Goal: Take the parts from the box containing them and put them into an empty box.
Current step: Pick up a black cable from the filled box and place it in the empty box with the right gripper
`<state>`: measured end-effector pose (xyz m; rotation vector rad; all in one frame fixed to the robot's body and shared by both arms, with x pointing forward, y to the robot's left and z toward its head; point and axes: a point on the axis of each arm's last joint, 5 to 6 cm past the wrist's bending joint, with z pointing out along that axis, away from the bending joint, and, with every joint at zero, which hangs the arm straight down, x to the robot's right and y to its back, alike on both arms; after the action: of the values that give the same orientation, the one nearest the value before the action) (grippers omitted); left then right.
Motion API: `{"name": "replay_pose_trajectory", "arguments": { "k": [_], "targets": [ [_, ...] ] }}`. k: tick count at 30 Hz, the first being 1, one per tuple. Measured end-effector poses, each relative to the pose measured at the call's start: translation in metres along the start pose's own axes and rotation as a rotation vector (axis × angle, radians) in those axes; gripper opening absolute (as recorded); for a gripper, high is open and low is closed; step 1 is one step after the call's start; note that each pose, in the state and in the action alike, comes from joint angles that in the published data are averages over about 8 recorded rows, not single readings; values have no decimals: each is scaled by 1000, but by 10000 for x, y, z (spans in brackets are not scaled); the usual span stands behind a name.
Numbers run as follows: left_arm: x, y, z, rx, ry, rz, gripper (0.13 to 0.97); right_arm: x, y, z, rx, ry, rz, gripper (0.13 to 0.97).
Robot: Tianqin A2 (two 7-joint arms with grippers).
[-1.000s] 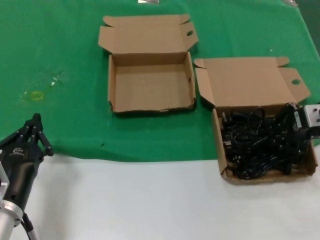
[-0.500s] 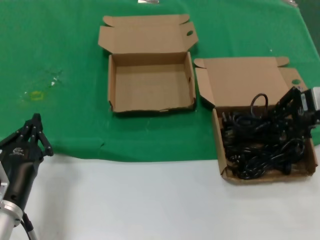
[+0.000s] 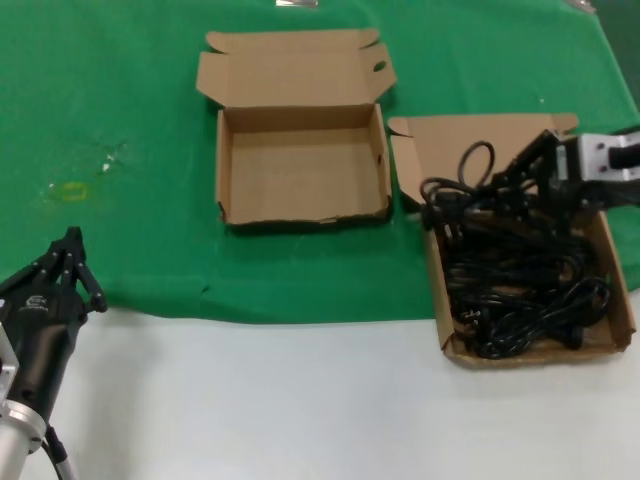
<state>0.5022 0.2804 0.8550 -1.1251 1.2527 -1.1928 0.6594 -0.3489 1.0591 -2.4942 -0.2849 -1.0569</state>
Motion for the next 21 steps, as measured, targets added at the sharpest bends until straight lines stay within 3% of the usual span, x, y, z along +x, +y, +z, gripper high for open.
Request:
{"name": "replay_pose_trajectory", "arguments": {
  "k": [21],
  "targets": [
    [0,0,0,0,0,0,144,326,-440,742,97,98,-42,210]
  ]
}}
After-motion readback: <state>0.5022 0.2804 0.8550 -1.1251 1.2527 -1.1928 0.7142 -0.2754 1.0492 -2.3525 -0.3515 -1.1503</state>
